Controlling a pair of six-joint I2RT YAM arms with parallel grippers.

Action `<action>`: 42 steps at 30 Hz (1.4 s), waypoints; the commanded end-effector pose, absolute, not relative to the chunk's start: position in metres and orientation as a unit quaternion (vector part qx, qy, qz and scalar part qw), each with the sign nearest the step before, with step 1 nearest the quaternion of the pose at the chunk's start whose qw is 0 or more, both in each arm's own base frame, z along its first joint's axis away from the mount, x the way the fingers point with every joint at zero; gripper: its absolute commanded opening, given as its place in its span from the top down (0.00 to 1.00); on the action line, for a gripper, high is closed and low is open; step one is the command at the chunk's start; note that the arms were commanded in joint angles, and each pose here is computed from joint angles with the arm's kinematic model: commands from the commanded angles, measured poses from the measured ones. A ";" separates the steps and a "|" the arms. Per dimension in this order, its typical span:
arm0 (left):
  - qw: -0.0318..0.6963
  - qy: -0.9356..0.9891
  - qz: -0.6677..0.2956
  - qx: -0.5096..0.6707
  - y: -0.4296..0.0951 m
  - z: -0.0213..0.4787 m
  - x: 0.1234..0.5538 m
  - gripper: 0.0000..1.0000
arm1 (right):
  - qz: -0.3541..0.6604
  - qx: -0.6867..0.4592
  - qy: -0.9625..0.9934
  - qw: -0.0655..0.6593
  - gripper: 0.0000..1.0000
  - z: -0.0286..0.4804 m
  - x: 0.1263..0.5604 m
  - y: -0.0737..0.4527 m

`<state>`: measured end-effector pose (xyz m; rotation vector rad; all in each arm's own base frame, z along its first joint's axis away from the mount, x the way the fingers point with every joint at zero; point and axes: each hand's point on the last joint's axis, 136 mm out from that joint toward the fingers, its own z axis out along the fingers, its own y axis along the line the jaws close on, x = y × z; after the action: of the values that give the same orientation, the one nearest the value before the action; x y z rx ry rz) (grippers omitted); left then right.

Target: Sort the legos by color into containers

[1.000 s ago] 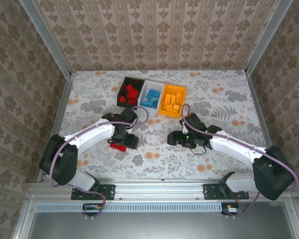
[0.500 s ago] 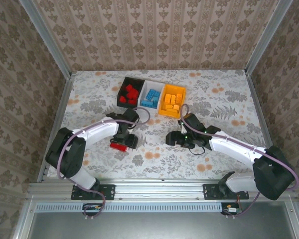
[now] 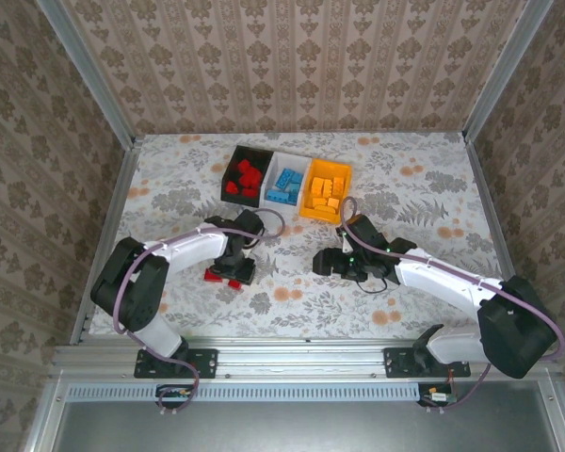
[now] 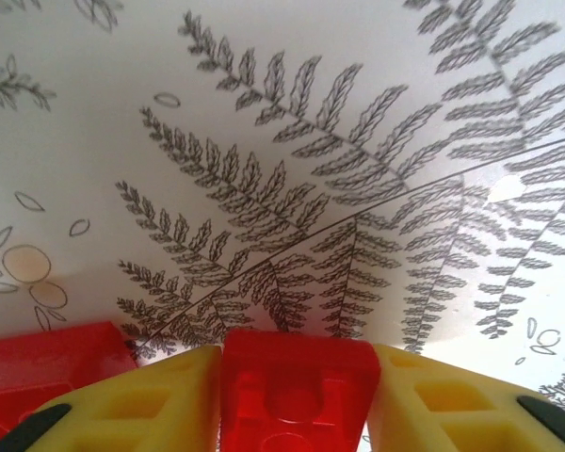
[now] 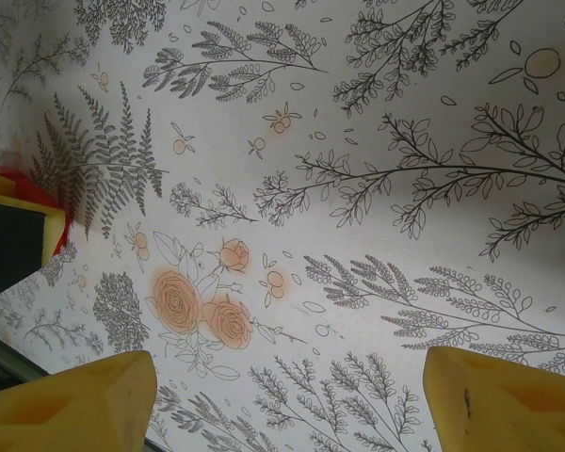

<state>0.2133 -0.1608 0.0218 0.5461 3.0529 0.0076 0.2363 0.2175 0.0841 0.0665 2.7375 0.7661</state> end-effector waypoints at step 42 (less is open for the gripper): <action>0.217 0.959 -0.168 0.068 -0.195 0.145 0.523 0.52 | 0.242 0.068 0.947 0.203 0.22 0.108 0.212 0.174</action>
<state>0.5232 -0.2061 0.1380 0.1696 2.6364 -0.5203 0.2201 0.1847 0.1182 0.1595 2.6079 0.7338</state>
